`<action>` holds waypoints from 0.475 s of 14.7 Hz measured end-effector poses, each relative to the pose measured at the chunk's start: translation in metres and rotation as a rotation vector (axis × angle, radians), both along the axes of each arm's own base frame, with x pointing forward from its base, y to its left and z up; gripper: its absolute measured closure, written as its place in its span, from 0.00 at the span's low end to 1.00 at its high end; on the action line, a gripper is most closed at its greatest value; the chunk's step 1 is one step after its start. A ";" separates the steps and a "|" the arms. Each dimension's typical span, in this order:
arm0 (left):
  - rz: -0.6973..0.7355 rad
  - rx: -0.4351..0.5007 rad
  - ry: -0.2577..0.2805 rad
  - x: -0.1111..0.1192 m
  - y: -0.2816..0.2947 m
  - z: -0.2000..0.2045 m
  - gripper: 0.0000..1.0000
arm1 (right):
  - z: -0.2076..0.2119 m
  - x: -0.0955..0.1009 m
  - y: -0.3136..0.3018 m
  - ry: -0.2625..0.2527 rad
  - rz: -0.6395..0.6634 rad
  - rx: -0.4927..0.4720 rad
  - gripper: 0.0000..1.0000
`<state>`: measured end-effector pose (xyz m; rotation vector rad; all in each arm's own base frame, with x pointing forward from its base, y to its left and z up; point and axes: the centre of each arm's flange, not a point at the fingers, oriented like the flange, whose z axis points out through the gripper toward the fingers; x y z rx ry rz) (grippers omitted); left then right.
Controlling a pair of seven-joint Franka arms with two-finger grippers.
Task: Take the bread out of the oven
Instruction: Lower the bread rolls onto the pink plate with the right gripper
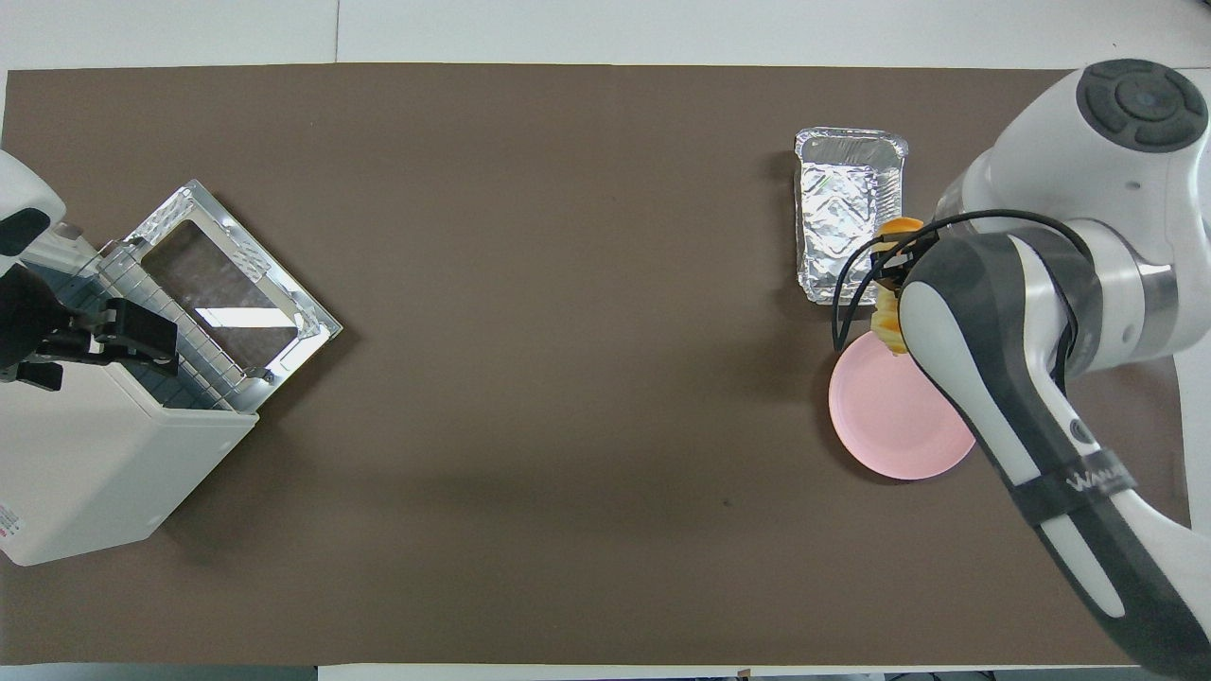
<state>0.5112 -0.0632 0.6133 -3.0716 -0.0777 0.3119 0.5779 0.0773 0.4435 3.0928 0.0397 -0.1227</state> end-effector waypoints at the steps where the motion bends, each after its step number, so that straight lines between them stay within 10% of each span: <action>1: 0.000 0.000 0.000 0.000 0.000 0.000 0.00 | -0.006 -0.021 -0.002 -0.017 0.002 0.001 0.92; 7: 0.000 0.000 0.000 0.000 0.000 0.000 0.00 | -0.065 -0.123 -0.016 -0.132 0.033 0.017 0.92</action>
